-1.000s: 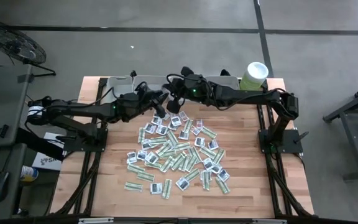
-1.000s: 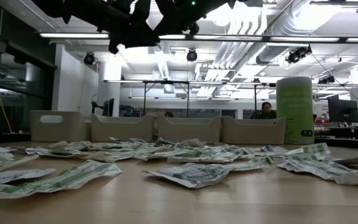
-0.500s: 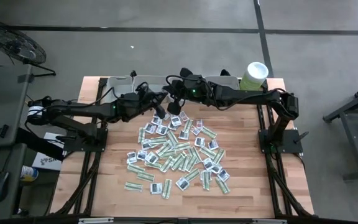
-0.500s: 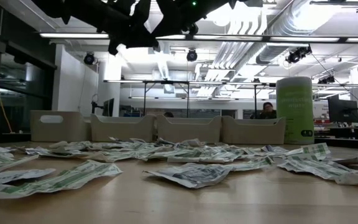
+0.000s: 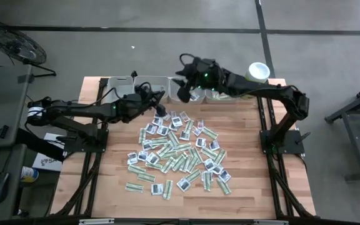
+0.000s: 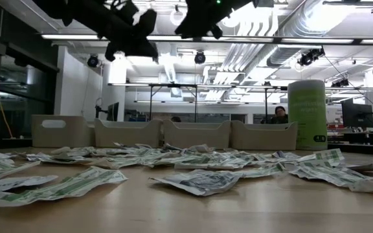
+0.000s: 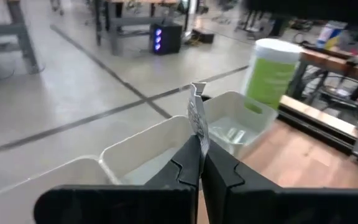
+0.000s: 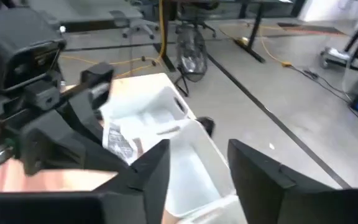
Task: Pick & Place First Aid Supplies
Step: Put the orange ointment pack into the middle left gray bin
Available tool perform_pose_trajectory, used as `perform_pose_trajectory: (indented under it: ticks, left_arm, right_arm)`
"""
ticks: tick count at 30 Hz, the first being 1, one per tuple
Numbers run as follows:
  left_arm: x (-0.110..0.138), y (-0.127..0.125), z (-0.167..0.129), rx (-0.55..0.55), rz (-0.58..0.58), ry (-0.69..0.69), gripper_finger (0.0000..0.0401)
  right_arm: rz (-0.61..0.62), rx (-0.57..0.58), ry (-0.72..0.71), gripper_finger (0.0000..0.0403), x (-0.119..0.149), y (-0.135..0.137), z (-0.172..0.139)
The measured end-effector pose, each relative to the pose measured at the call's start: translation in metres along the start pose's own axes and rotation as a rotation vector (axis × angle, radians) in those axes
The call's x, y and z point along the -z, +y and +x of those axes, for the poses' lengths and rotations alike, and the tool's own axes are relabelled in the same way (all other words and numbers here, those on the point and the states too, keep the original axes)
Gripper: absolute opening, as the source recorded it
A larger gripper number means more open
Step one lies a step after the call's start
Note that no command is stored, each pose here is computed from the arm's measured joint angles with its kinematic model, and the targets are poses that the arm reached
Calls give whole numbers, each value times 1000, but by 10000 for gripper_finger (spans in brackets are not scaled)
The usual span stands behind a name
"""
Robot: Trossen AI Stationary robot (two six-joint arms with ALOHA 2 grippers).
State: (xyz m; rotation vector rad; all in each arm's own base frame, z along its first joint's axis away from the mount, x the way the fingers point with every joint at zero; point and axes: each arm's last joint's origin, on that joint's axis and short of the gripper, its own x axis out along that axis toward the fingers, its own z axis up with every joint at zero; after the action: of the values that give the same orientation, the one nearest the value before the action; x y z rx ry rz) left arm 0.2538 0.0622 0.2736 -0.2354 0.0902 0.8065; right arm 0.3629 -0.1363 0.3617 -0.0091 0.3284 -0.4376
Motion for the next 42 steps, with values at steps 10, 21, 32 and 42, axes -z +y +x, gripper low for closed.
perform_pose_trajectory:
  ticks: [10, 21, 32, 42]
  left_arm:
    - [10, 51, 22, -91, -213, 233, 0]
    - [11, 111, 34, -147, -414, 392, 0]
    - [27, 150, 52, -144, -684, 545, 0]
    - [17, 149, 79, -213, -599, 599, 0]
  right_arm:
    - [71, 125, 156, 201, 7, -56, -26]
    - [155, 48, 335, 198, 34, -90, -30]
    - [152, 72, 333, 193, 35, -100, -32]
    - [154, 68, 350, 193, 37, -99, -32]
